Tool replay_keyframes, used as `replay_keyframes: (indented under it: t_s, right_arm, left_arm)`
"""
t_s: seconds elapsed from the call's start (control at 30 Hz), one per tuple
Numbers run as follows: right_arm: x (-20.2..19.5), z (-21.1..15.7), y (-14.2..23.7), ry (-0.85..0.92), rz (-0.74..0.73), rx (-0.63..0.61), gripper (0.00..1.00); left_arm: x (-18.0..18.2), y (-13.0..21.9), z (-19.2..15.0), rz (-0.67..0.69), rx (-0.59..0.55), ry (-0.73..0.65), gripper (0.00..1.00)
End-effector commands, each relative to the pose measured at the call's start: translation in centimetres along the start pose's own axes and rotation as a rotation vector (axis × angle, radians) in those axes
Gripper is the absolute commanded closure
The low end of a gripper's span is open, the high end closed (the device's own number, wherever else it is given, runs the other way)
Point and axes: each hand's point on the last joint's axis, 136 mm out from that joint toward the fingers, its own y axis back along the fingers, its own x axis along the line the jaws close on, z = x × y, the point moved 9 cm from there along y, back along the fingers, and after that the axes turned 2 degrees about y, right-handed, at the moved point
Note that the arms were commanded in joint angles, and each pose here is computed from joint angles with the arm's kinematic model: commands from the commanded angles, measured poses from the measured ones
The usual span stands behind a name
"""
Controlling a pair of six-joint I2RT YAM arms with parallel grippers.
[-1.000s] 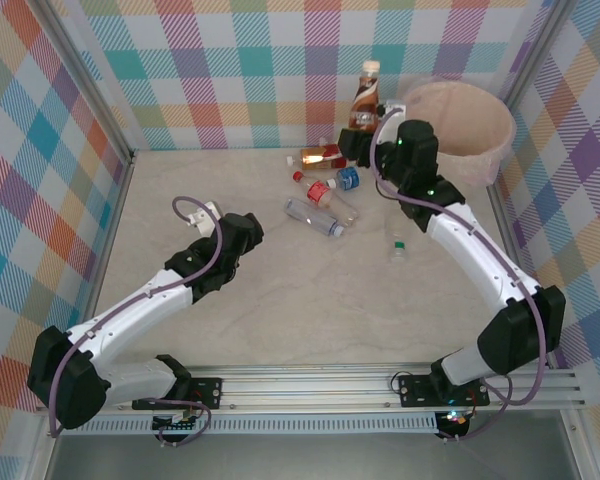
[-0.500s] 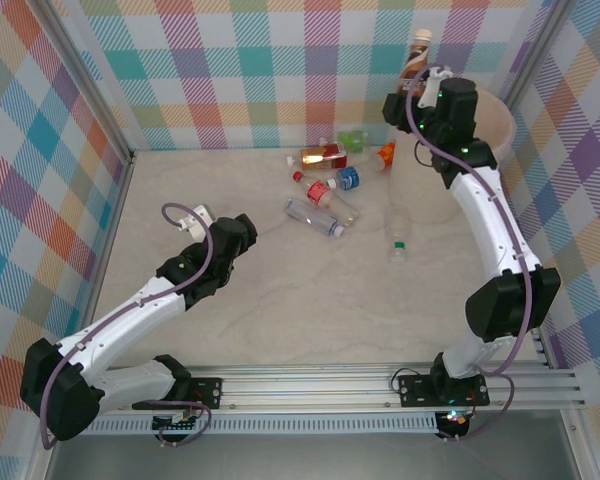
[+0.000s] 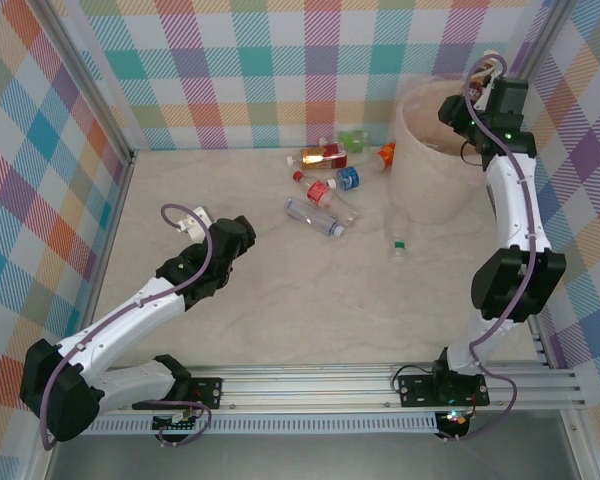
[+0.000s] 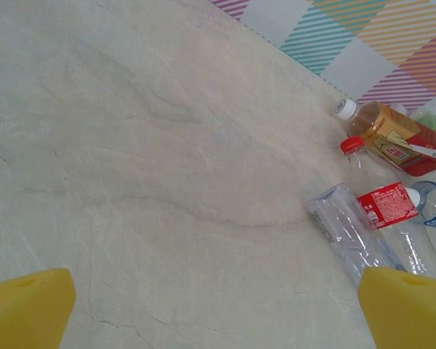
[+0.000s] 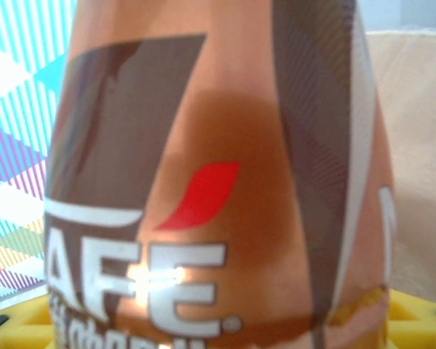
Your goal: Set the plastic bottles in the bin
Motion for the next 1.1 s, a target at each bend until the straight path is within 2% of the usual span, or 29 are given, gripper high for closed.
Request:
replay_keyframes:
  t_s: [0.0,0.1,0.23,0.3,0.6,1.07]
  right_arm:
    - [-0.3,0.3,-1.2,-0.062,0.015,0.037,0.53]
    - [-0.4,0.2,-2.7,-0.106,0.035,0.060,0.48]
    - [0.4,1.0,-3.9,-0.150,0.136,0.072,0.25]
    - [0.9,1.7,-3.8,-0.169,0.171,0.049,0.18]
    - [1.4,2.9,-1.3,-0.176,0.151,-0.047,0.10]
    - [2.2,1.0,2.9,-0.117,0.222,-0.048,0.00]
  left_arm:
    - [0.8,-0.3,0.0,0.034,-0.015,0.011,0.00]
    - [0.8,-0.5,-0.1,0.041,-0.013,0.010,0.00]
    - [0.7,-0.6,-0.1,0.044,-0.009,0.008,0.00]
    - [0.8,-0.7,-0.1,0.047,-0.007,0.007,0.00]
    - [0.9,-0.9,-0.2,0.052,0.002,0.006,0.00]
    - [0.9,-1.3,-0.7,0.039,0.034,0.010,0.00]
